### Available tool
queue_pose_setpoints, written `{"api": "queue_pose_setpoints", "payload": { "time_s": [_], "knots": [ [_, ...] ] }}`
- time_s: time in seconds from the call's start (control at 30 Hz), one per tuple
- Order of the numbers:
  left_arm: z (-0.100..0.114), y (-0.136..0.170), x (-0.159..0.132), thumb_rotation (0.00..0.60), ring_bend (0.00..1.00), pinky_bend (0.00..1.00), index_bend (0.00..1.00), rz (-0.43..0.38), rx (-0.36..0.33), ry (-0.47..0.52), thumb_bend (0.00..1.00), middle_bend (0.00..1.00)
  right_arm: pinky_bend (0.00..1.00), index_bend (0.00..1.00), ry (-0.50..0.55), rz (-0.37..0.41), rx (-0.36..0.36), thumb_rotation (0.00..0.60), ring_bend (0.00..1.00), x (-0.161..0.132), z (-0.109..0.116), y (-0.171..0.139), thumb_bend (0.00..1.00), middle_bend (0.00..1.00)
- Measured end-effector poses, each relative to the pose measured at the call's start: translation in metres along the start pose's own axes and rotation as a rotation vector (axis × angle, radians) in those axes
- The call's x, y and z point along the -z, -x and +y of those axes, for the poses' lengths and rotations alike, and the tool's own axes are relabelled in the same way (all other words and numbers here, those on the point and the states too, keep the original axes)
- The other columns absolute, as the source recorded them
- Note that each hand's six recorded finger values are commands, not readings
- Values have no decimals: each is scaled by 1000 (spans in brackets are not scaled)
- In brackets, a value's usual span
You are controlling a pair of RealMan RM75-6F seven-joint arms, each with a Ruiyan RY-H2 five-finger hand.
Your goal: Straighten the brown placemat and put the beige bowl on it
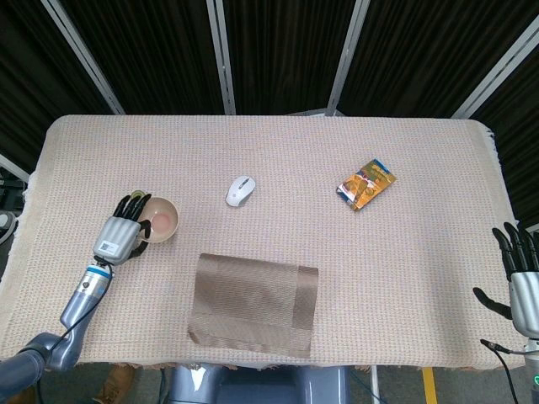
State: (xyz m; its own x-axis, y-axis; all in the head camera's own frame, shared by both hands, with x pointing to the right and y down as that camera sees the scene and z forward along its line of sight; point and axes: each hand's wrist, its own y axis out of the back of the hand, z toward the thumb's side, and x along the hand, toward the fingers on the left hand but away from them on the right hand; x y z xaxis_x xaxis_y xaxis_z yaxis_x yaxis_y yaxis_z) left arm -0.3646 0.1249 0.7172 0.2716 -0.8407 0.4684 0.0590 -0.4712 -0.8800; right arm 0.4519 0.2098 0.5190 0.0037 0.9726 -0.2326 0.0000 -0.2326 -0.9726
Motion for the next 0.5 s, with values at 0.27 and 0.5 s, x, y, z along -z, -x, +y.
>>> {"api": "queue_pose_setpoints", "payload": {
  "time_s": [0.27, 0.5],
  "knots": [
    [13, 28, 73, 600, 0, 0, 643, 171, 37, -4, 384, 0, 0, 0, 12, 18, 3, 600, 0, -5, 3, -3, 0, 0],
    [-1, 46, 118, 600, 0, 0, 636, 323, 110, 34, 382, 0, 0, 0, 16, 24, 7, 600, 0, -8, 4, -4, 0, 0]
  ]
}}
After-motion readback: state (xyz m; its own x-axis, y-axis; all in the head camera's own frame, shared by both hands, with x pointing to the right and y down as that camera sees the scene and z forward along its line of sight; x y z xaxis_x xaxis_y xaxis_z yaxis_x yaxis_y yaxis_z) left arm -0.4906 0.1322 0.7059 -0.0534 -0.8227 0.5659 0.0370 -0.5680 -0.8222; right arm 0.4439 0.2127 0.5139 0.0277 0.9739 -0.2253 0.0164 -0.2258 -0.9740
